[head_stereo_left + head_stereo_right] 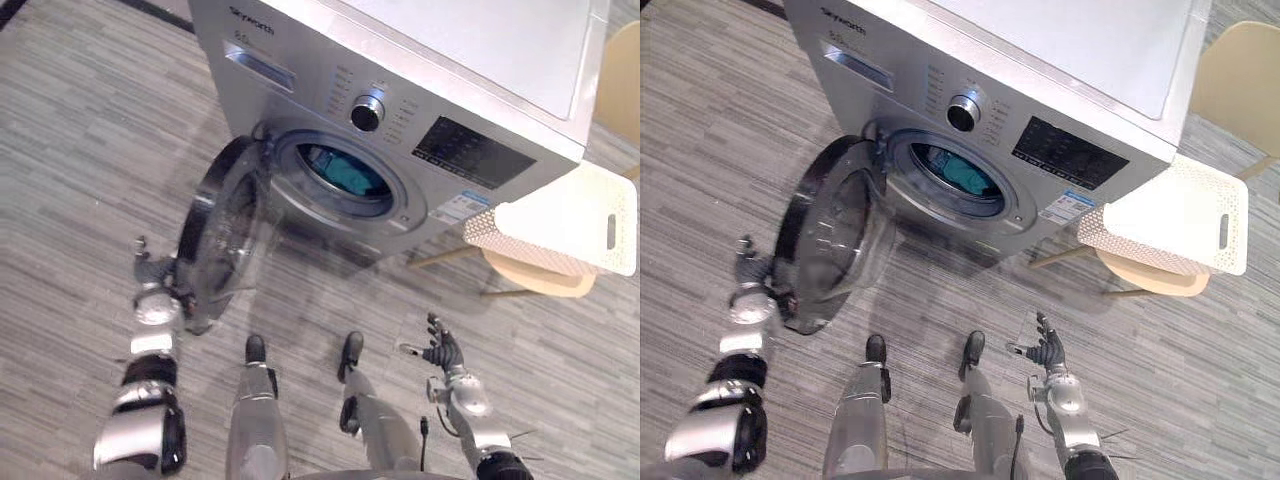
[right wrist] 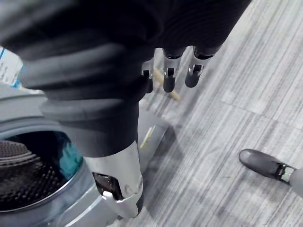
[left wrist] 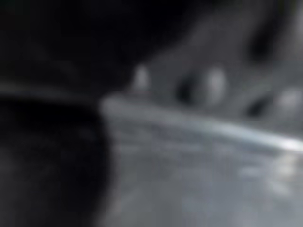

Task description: Pick up the laundry basket with both hands and put the clothes into the washing machine.

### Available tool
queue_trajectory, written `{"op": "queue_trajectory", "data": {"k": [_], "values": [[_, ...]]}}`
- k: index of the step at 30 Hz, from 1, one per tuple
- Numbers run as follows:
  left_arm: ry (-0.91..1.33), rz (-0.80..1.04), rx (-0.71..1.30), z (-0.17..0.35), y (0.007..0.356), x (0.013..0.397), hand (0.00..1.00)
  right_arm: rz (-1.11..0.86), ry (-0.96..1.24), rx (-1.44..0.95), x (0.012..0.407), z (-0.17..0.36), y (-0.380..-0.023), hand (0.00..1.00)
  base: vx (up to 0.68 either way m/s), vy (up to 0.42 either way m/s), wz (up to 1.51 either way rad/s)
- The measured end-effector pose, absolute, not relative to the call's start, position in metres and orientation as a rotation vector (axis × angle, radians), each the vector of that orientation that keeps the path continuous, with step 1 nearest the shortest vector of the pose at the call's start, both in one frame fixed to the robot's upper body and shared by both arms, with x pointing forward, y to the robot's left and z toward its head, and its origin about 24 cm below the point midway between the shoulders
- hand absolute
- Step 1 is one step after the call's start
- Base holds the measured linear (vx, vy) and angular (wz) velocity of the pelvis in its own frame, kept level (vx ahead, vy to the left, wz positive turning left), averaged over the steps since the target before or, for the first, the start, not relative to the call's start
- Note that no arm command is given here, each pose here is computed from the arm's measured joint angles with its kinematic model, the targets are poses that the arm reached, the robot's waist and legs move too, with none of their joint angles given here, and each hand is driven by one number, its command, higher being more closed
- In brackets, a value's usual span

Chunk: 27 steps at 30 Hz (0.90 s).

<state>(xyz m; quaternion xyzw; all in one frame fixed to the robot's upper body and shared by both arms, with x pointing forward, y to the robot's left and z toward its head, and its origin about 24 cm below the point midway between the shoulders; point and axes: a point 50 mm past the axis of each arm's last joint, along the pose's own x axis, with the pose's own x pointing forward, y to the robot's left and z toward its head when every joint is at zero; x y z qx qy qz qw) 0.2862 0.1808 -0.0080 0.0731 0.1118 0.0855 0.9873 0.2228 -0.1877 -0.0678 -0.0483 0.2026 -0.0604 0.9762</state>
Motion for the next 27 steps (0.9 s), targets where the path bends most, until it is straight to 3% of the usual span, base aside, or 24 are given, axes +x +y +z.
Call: {"op": "queue_trajectory", "data": {"k": [4, 8, 11, 16, 23, 27], "values": [[0.176, -0.116, 0.116, 0.003, 0.103, 0.297, 0.00, -0.110, 0.385, -0.093, 0.231, -0.063, -0.182, 0.00, 0.02, 0.064, 0.03], [-0.025, -0.160, 0.145, 0.071, 0.080, 0.348, 0.00, -0.097, 0.333, -0.105, 0.242, -0.052, -0.180, 0.00, -0.02, 0.026, -0.29], [-0.146, -0.035, 0.181, 0.133, 0.103, 0.390, 0.00, -0.088, 0.256, -0.132, 0.257, -0.033, -0.184, 0.00, -0.07, -0.019, -0.63], [-0.131, 0.162, 0.296, 0.166, 0.165, 0.411, 0.00, -0.104, 0.174, -0.123, 0.254, -0.017, -0.190, 0.00, -0.07, -0.053, -0.50], [-0.216, 0.124, 0.265, 0.171, 0.146, 0.403, 0.00, -0.133, 0.147, -0.080, 0.236, -0.017, -0.184, 0.00, -0.01, -0.059, 0.10], [-0.266, 0.066, 0.160, 0.142, 0.127, 0.374, 0.00, -0.167, 0.156, -0.055, 0.223, -0.021, -0.182, 0.00, 0.09, -0.041, 0.45]]}}
